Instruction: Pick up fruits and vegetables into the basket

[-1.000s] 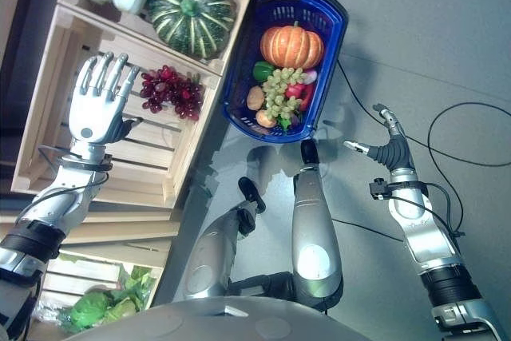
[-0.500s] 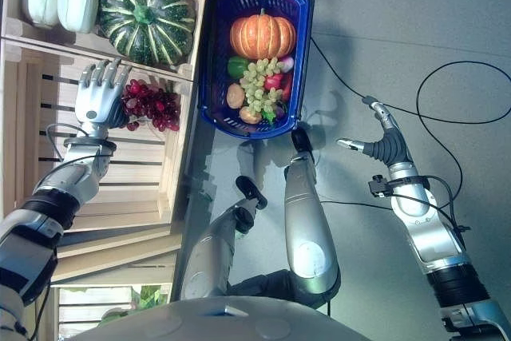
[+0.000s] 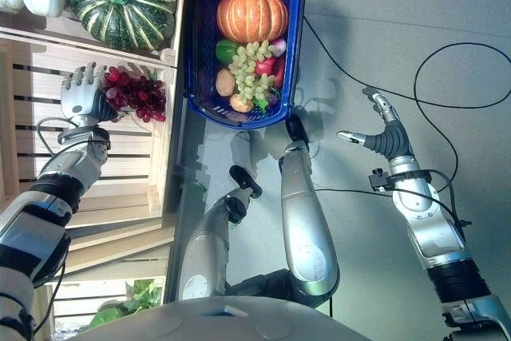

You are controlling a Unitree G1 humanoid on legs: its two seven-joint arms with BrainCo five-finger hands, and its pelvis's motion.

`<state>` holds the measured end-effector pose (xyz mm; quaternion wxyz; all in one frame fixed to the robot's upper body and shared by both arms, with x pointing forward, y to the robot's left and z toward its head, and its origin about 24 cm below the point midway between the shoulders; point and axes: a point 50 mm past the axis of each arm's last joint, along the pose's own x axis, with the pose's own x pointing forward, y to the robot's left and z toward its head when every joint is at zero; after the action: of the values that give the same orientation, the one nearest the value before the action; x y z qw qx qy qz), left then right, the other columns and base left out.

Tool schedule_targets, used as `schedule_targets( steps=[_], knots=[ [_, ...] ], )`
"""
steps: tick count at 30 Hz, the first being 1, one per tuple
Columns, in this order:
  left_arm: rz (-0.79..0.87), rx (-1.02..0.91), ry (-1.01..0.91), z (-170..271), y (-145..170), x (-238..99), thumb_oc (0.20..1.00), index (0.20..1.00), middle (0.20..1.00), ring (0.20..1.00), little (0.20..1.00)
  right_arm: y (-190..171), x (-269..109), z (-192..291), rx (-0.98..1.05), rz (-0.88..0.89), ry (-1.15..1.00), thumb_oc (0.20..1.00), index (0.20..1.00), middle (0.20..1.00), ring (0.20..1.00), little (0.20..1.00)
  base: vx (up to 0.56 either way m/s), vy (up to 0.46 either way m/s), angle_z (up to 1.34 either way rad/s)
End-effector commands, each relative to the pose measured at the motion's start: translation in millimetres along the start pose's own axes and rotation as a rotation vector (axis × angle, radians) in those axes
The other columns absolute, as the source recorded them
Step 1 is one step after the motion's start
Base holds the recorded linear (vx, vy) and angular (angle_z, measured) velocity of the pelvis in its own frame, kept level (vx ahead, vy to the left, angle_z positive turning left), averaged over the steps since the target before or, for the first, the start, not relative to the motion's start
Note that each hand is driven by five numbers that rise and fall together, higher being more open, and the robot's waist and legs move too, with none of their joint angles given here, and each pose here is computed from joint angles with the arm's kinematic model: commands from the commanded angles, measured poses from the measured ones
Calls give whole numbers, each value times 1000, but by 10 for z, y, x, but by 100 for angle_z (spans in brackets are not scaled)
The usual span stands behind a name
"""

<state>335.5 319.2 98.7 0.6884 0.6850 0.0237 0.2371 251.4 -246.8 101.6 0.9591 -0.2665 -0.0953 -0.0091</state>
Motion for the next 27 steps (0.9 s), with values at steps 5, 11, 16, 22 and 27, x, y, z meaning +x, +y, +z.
schedule_targets(
  steps=[5,11,16,22,27],
  knots=[
    [205,70,13,-231,53,-181,1000,1000,1000,1000,1000,27,-83,140,38,-39,-100,1000,1000,1000,1000,1000,-27,-11,6],
    [193,138,15,-251,42,-199,1000,1000,1000,1000,1000,36,-58,135,57,-53,-99,1000,1000,1000,1000,1000,-19,-4,8],
    [127,147,61,-340,51,-138,1000,1000,1000,1000,1000,52,-49,105,92,-46,-73,1000,1000,1000,1000,1000,-1,2,2],
    [89,132,110,-401,59,-84,1000,1000,1000,1000,1000,71,-41,76,104,-39,-72,1000,1000,1000,1000,1000,0,0,0],
    [81,151,163,-450,52,-70,1000,1000,1000,1000,1000,71,-30,61,114,-52,-80,1000,1000,1000,1000,1000,19,-18,-7]
  ],
)
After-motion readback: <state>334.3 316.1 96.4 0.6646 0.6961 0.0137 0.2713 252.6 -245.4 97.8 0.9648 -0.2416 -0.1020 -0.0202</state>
